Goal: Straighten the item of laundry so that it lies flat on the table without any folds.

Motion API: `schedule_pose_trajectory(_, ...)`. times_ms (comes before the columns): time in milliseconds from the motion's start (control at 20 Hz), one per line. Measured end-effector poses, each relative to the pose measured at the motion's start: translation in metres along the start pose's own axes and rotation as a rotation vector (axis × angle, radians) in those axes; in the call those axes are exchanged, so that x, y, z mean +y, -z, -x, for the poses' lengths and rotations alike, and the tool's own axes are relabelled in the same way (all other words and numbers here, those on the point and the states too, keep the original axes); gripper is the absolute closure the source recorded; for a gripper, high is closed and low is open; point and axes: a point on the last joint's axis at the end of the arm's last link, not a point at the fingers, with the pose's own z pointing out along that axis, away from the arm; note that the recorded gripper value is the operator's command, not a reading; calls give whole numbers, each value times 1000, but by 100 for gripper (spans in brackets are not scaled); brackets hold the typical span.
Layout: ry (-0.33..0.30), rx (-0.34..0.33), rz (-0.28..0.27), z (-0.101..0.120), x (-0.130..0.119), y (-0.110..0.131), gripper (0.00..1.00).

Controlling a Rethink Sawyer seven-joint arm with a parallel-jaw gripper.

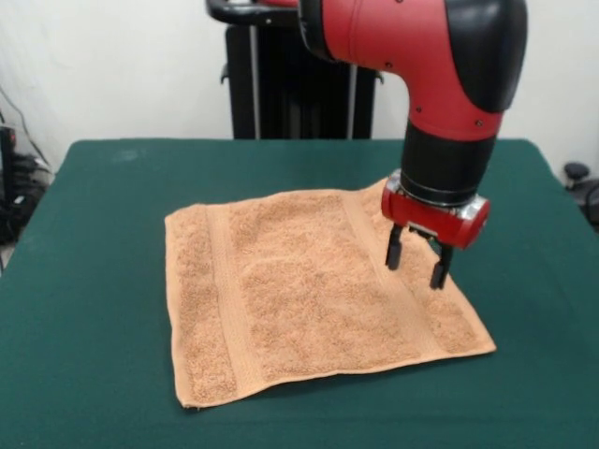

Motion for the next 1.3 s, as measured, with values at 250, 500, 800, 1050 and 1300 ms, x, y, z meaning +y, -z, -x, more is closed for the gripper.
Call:
schedule_pose_trajectory(250, -1, 17, -6, 17, -32, 3, 0)
schedule_pose_trajectory(500, -5, 44, -27, 32, -81, -1, 0)
schedule_pose_trajectory(800, 0, 87, -58, 40, -147, -6, 0)
schedule_pose_trajectory(1050, 31, 114, -85, 33, -185, -10, 0)
schedule_pose_trajectory(1300, 84, 126, -88, 20, -195, -17, 0)
